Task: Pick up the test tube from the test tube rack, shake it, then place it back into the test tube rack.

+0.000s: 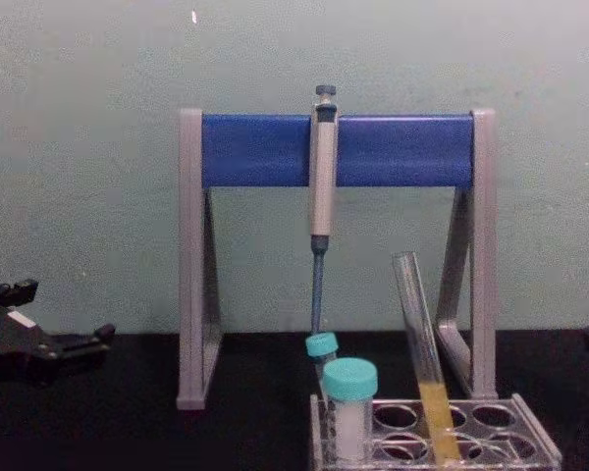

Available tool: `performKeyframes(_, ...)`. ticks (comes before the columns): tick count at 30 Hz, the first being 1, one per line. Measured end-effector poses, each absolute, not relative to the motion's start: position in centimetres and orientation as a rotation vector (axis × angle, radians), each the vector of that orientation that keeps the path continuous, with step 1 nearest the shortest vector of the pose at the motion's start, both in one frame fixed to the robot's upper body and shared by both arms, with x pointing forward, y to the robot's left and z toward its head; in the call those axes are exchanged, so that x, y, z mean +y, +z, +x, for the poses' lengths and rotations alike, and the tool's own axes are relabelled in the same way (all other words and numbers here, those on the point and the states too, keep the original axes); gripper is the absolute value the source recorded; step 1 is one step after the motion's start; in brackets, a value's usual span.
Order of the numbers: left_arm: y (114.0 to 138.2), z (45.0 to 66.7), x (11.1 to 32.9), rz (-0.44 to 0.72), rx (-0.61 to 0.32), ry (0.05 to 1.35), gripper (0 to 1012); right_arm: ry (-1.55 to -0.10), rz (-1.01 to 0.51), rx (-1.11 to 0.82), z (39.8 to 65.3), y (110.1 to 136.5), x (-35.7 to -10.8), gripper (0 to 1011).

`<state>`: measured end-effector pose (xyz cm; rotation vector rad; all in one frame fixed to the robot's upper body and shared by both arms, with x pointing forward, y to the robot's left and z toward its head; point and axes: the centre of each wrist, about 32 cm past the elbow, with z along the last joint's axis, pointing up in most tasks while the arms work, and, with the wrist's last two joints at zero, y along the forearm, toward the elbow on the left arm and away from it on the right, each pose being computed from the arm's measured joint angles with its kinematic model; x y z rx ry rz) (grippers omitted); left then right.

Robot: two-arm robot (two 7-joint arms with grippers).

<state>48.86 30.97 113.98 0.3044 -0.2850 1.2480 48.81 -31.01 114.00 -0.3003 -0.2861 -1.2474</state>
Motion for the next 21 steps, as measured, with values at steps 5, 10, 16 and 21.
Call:
performKeyframes(5,114.0,48.9,31.0,0.304,-0.285,1.248,1001,-1.225,-0.263,-0.295,48.5,114.4,-31.1,1000)
performKeyframes(10,114.0,48.9,31.0,0.304,-0.285,1.248,1001,-1.184,-0.205,-0.293,48.2,115.2,-30.9,1000)
performKeyframes(16,114.0,48.9,31.0,0.304,-0.285,1.248,1001,-1.119,-0.165,-0.287,48.1,115.9,-30.2,1000)
performKeyframes(21,114.0,48.9,31.0,0.304,-0.285,1.248,1001,-1.054,-0.133,-0.269,48.2,116.5,-29.3,1000)
